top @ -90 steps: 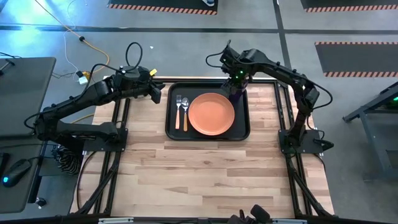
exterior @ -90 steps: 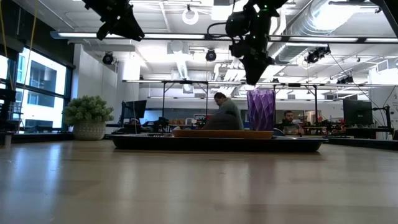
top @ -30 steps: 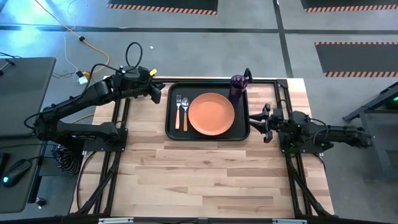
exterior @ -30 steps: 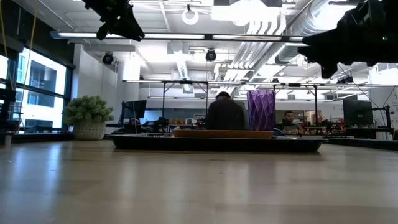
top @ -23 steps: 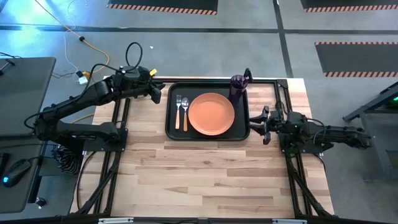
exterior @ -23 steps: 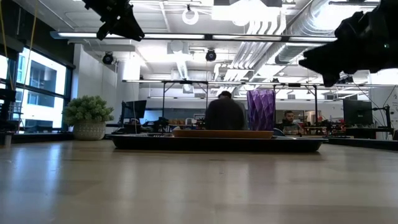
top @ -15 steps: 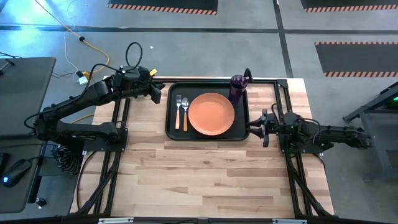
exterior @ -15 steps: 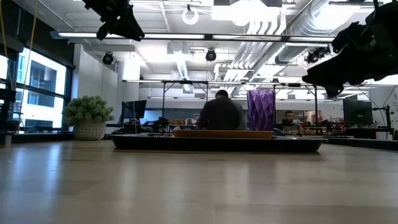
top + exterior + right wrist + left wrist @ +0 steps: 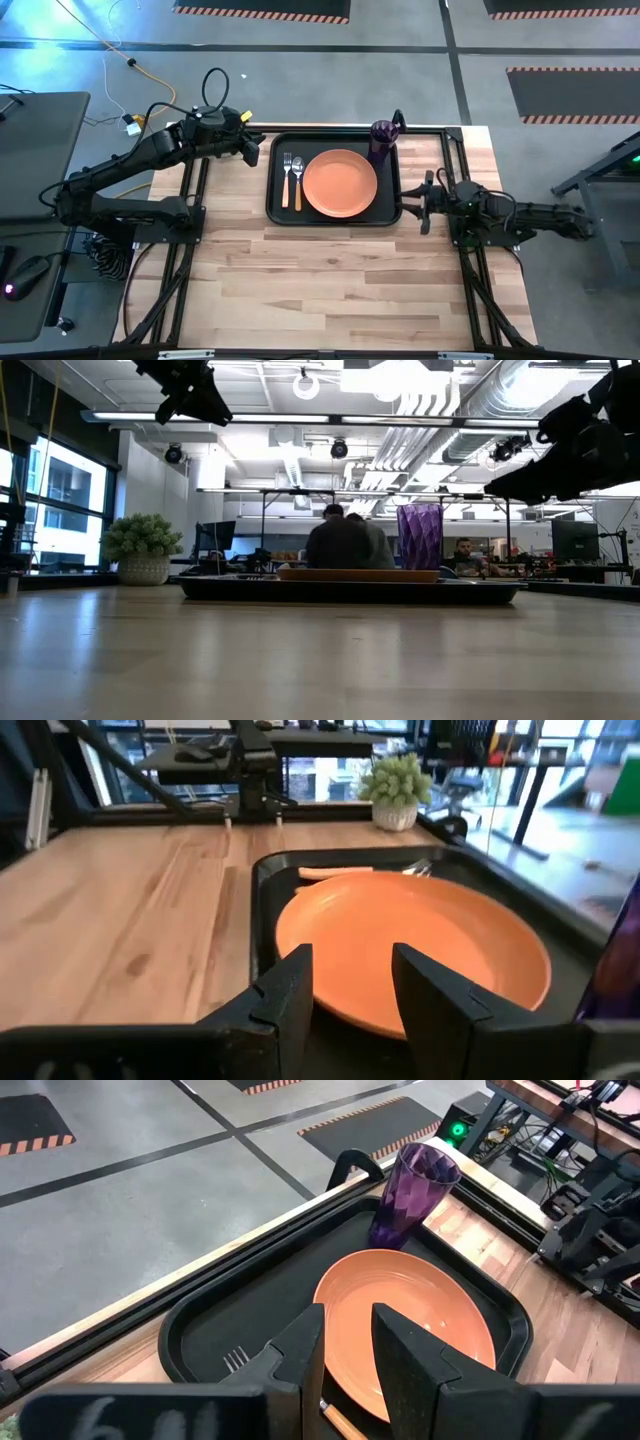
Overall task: Pick and place plate/cup/fork/spoon on tray
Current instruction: Return to Home Position
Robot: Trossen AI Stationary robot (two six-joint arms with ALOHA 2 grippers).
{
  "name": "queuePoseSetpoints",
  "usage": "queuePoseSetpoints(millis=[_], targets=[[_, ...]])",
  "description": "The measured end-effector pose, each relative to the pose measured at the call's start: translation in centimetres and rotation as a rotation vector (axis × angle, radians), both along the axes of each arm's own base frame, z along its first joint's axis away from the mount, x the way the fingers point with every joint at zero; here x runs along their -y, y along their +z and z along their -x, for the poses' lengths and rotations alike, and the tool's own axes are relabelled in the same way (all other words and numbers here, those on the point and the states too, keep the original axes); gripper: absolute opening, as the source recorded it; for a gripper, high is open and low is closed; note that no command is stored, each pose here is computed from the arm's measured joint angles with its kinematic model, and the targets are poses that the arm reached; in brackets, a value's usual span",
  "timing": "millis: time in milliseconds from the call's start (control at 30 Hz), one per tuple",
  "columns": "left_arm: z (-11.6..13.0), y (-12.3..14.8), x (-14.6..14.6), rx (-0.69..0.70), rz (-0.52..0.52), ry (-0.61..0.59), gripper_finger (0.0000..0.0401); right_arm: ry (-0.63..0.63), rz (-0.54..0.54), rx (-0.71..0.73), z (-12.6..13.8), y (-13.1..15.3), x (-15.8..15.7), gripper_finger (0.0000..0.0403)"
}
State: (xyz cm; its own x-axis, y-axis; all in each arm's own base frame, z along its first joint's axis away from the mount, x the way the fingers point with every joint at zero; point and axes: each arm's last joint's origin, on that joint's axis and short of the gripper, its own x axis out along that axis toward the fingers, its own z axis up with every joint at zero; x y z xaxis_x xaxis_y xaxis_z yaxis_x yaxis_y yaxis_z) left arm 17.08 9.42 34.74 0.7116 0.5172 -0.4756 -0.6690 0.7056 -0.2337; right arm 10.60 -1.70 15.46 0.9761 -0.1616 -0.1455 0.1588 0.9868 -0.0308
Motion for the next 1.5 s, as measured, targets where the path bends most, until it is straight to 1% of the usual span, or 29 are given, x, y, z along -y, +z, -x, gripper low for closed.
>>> queuePoseSetpoints(millis=[167, 300, 467, 633, 1033, 1500], targets=[[0.0, 0.0, 0.0, 0.0, 0.0, 0.0, 0.0076, 0.021, 0.107, 0.032, 0.3, 0.4, -0.1, 0.0129], [0.0, 0.0, 0.0, 0.0, 0.0, 0.0, 0.0076, 0.024, 0.141, 0.086, 0.6, 0.9, -0.1, 0.0129], [0.0, 0.0, 0.0, 0.0, 0.0, 0.0, 0.0076, 0.04, 0.147, 0.148, 1.0, 1.4, -0.3, 0.0129], [0.0, 0.0, 0.0, 0.0, 0.0, 0.0, 0.0076, 0.058, 0.091, 0.154, 1.0, 1.4, -0.3, 0.0129], [0.0, 0.0, 0.0, 0.0, 0.0, 0.0, 0.0076, 0.044, -0.007, 0.166, 1.0, 1.4, -0.3, 0.0129], [0.0, 0.0, 0.0, 0.0, 0.0, 0.0, 0.0076, 0.044, -0.008, 0.166, 1.0, 1.4, -0.3, 0.0129]])
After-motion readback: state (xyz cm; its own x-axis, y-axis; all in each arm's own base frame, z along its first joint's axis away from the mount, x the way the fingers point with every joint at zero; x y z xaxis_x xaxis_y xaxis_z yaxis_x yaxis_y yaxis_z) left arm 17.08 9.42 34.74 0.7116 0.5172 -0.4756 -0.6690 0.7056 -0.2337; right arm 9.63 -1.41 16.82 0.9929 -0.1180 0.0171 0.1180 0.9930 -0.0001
